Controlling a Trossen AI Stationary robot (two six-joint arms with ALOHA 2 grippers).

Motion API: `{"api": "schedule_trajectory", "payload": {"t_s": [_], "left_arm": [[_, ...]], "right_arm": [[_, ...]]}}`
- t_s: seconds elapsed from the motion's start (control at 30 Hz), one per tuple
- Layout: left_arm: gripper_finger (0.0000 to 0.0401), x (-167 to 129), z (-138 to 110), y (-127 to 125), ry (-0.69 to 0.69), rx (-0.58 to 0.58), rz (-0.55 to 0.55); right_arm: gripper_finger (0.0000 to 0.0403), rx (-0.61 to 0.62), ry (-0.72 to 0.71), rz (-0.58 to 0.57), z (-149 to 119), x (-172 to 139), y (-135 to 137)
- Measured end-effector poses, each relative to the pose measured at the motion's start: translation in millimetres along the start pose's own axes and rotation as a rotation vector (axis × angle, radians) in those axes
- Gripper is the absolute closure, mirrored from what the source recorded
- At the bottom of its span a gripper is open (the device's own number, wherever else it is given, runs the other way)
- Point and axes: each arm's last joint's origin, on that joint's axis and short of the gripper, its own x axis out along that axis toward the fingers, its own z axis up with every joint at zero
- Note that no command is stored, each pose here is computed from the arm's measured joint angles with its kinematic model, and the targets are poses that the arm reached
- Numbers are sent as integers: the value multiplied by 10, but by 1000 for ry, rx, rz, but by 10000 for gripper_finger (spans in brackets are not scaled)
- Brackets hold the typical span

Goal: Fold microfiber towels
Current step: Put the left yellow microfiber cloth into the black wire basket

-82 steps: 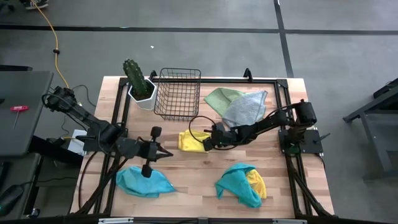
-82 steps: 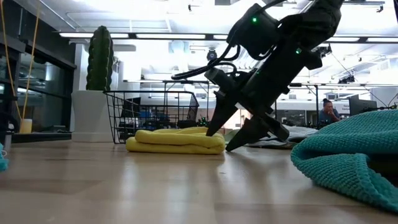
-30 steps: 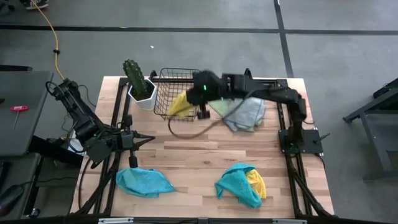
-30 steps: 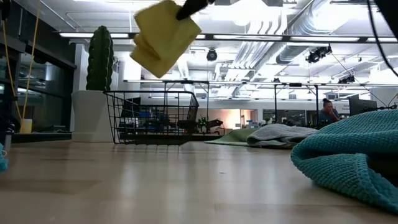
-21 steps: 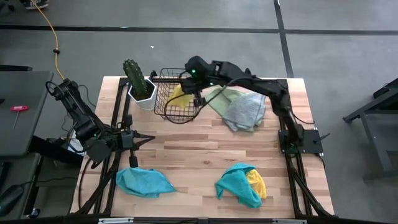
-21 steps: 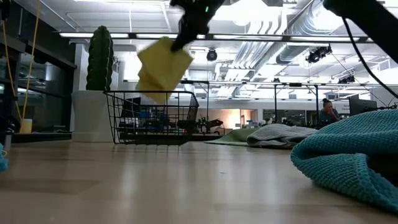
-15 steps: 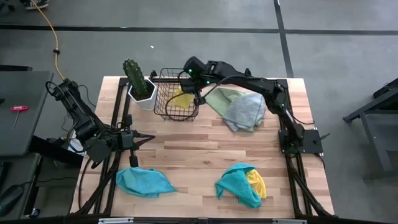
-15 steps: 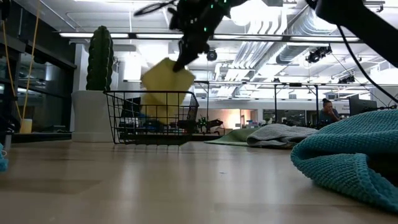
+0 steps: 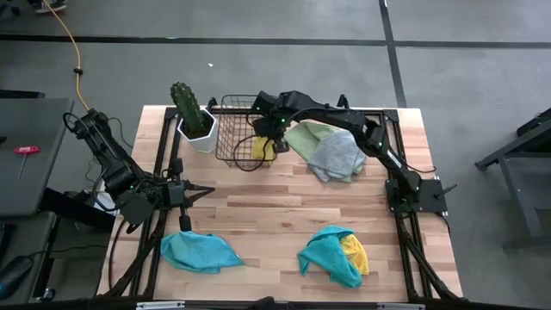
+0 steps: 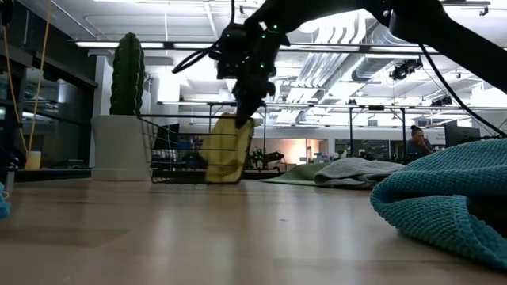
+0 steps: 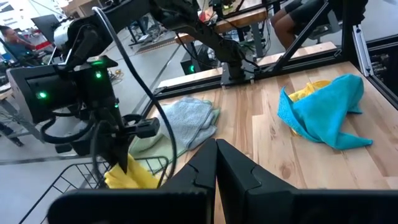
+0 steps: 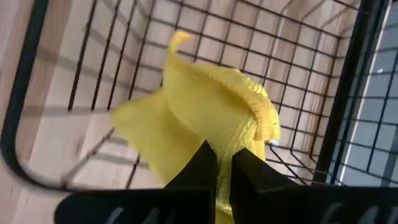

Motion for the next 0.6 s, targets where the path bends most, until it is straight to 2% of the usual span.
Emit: {"api": "schedule_trajectory", "payload": {"t_s": [0.13, 0.33, 0.6], "left_arm": [[401, 0, 0, 0, 0, 1, 0], [401, 0, -1, 0, 0, 1, 0], [401, 0, -2, 0, 1, 2, 0]], "right_arm": [[403, 22, 52, 0, -40, -11, 16], [403, 52, 223, -7, -155, -41, 79], [403, 131, 274, 79, -112, -53, 287]]}}
